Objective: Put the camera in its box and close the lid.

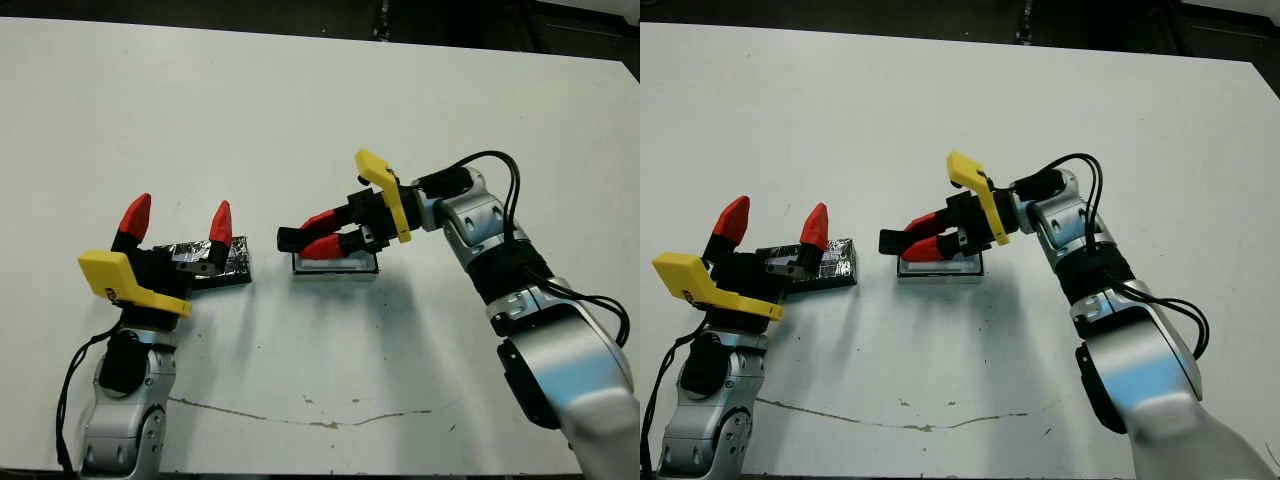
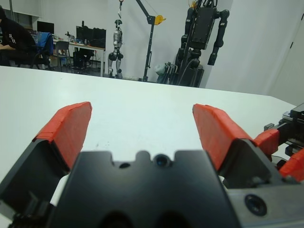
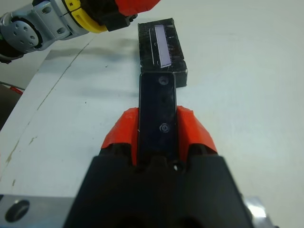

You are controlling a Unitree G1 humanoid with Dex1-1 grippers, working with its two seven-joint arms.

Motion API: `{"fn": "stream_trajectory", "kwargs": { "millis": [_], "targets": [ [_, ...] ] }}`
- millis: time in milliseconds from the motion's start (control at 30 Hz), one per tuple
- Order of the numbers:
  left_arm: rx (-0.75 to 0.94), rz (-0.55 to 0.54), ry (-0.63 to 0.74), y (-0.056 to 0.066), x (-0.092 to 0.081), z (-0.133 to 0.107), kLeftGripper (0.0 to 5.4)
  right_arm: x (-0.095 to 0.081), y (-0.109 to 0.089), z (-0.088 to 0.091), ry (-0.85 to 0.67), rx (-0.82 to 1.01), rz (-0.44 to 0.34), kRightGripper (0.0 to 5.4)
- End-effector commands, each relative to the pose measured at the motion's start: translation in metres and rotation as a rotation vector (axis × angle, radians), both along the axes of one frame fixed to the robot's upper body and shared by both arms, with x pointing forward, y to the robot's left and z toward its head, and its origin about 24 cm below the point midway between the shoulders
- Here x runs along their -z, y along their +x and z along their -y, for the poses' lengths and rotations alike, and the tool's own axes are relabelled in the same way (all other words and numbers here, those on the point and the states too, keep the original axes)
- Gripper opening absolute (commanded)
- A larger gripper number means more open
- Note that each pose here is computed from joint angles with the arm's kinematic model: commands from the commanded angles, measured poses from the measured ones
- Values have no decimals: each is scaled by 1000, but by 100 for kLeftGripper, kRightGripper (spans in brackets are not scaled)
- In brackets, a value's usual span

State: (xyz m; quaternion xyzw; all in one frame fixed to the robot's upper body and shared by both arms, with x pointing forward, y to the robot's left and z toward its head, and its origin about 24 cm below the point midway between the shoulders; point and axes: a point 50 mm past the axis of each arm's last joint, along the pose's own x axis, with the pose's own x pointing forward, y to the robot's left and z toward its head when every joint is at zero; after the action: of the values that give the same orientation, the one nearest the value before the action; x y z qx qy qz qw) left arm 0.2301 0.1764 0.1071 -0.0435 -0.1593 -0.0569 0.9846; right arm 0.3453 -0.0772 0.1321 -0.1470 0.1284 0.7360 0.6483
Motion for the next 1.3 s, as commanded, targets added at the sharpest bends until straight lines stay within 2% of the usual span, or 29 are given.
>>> {"fn": "stream_trajectory", "kwargs": {
  "millis": [33, 500, 1300],
  "targets": [
    [-10, -23, 0, -2, 4, -2, 540, 5, -1, 3, 3, -4, 0, 166],
    [-5, -21, -1, -2, 4, -1, 540, 10, -1, 19, -35, 32, 40, 166],
    [0, -20, 3, -3, 6, -2, 540, 38, -5, 50, -125, 143, -49, 166]
  ]
}}
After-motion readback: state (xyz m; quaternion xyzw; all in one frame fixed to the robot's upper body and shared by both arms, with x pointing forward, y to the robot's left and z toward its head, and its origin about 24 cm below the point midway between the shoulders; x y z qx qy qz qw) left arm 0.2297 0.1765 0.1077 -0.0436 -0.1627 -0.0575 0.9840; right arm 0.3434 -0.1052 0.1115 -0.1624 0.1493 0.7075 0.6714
